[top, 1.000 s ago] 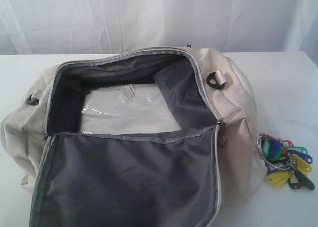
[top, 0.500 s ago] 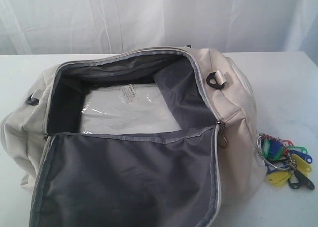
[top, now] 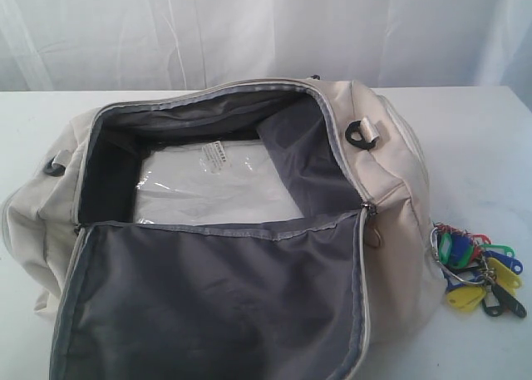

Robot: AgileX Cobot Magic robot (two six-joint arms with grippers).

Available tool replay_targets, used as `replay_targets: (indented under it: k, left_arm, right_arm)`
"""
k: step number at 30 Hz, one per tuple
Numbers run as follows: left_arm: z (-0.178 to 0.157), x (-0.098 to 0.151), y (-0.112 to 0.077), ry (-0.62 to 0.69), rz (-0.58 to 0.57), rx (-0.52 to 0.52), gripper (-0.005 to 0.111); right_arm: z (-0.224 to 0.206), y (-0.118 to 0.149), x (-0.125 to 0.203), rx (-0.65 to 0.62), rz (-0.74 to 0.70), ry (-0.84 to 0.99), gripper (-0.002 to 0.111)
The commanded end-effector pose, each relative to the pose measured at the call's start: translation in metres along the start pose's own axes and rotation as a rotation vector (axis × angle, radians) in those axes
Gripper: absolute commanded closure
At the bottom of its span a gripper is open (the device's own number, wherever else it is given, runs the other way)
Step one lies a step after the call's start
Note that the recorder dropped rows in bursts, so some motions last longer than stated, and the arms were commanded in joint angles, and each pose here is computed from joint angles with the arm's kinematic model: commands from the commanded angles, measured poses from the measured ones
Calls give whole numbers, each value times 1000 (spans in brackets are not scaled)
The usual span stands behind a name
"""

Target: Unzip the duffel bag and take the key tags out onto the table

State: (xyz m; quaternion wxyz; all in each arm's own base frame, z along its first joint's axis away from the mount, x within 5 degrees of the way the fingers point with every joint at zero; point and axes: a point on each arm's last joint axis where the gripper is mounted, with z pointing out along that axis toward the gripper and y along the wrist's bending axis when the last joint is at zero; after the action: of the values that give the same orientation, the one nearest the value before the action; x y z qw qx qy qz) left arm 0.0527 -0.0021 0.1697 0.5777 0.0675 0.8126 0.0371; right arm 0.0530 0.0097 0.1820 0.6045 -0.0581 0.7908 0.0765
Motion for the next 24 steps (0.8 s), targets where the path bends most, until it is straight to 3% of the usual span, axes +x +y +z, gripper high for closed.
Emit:
replay_targets:
  k: [1, 24]
  left_arm:
    - [0, 1, -1, 0, -14, 4, 107]
    - [0, 1, -1, 0, -14, 4, 107]
  right_arm:
    - [0, 0, 0, -2, 2, -7, 108]
    - [-1, -4, 0, 76, 23, -10, 108]
